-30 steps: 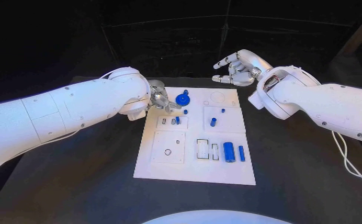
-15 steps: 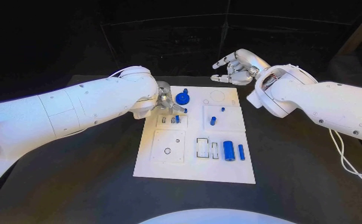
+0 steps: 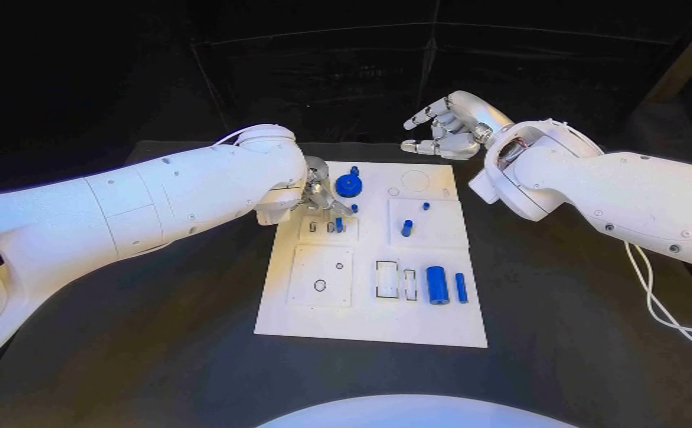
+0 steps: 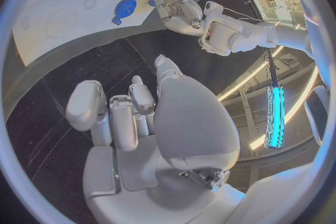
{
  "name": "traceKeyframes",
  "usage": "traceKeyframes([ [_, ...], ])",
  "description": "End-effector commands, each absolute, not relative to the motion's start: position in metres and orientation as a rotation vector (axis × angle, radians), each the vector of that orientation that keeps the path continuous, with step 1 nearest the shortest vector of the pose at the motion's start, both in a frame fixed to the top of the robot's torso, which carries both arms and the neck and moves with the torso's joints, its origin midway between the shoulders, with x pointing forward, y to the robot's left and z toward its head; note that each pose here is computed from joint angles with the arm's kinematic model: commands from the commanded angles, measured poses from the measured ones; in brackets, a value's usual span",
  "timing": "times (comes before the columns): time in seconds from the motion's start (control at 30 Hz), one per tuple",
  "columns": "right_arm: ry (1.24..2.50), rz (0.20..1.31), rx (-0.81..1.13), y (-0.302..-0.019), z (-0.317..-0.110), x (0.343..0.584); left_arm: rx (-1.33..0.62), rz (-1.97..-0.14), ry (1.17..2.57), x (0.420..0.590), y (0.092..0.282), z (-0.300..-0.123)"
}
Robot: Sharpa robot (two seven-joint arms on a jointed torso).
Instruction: Assemble the parts on the task board
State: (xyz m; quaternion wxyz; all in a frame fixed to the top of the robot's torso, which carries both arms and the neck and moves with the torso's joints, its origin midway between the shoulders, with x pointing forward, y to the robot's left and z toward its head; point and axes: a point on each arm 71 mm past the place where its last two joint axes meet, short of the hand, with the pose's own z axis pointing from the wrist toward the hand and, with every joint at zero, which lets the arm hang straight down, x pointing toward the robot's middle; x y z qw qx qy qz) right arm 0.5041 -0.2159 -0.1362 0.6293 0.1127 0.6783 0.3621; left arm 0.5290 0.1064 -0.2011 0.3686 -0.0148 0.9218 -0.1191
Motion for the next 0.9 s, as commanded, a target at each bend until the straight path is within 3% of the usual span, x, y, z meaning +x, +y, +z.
traceKeyframes([
  [0.03, 1.558, 0.834, 0.255, -0.214, -0.135, 0.504, -0.005, -0.285, 2.390, 0.528, 0.105, -0.202],
  [0.9, 1.570, 0.832, 0.257, -0.210, -0.137, 0.506, 0.028, -0.309, 2.401, 0.526, 0.095, -0.204],
])
